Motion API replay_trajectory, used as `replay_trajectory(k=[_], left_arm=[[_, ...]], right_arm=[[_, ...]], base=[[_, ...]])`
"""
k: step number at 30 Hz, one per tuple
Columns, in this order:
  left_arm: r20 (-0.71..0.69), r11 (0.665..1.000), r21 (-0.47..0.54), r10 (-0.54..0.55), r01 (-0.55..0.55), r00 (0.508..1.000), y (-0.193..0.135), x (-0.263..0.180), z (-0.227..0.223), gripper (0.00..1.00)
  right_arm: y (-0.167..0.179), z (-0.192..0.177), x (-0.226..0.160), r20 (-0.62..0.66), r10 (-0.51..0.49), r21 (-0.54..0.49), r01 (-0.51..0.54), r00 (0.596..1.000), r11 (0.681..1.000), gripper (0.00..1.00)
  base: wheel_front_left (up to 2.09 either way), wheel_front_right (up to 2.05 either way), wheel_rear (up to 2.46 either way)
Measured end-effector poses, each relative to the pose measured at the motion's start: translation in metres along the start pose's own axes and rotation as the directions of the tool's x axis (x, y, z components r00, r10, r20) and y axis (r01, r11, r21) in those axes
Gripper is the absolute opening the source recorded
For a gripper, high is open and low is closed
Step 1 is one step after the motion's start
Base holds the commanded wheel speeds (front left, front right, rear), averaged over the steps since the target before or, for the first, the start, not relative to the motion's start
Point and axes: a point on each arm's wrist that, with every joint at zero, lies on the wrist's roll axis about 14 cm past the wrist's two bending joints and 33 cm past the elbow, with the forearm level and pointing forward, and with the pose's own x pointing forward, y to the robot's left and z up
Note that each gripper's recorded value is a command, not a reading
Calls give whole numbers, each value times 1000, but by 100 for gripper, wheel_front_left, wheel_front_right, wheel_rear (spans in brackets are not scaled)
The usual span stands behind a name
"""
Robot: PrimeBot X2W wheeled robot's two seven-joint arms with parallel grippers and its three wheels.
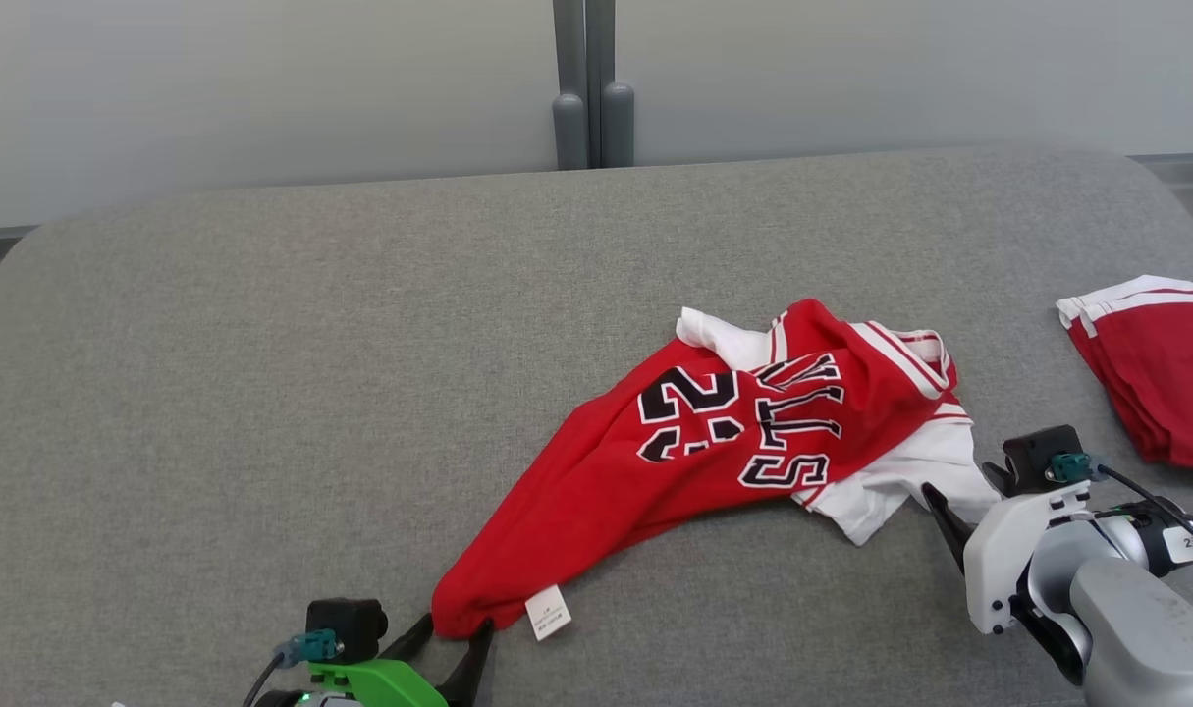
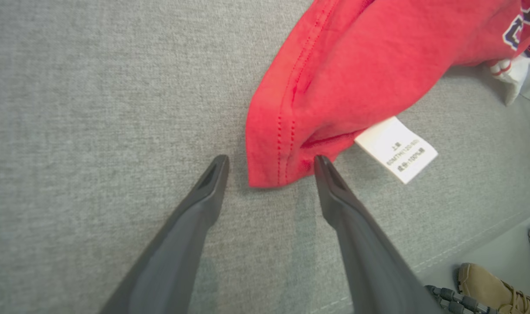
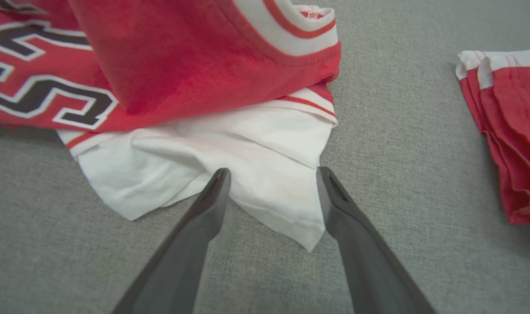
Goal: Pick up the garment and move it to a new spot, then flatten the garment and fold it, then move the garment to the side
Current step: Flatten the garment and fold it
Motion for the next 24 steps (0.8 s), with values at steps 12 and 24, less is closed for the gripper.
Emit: replay_trajectory(k=[12,24], left_arm=[[-11,999,-6,-52,52,999,-12,2,-3,5],[85,991,-52,-119,124,989,-27,0,30,0]], right_arm=[[8,-23,7,-88,20,-27,-23,996,999,100],[-16,22,0,124,-43,74,34,991,997,0]], base=[[0,0,0],[0,0,0]])
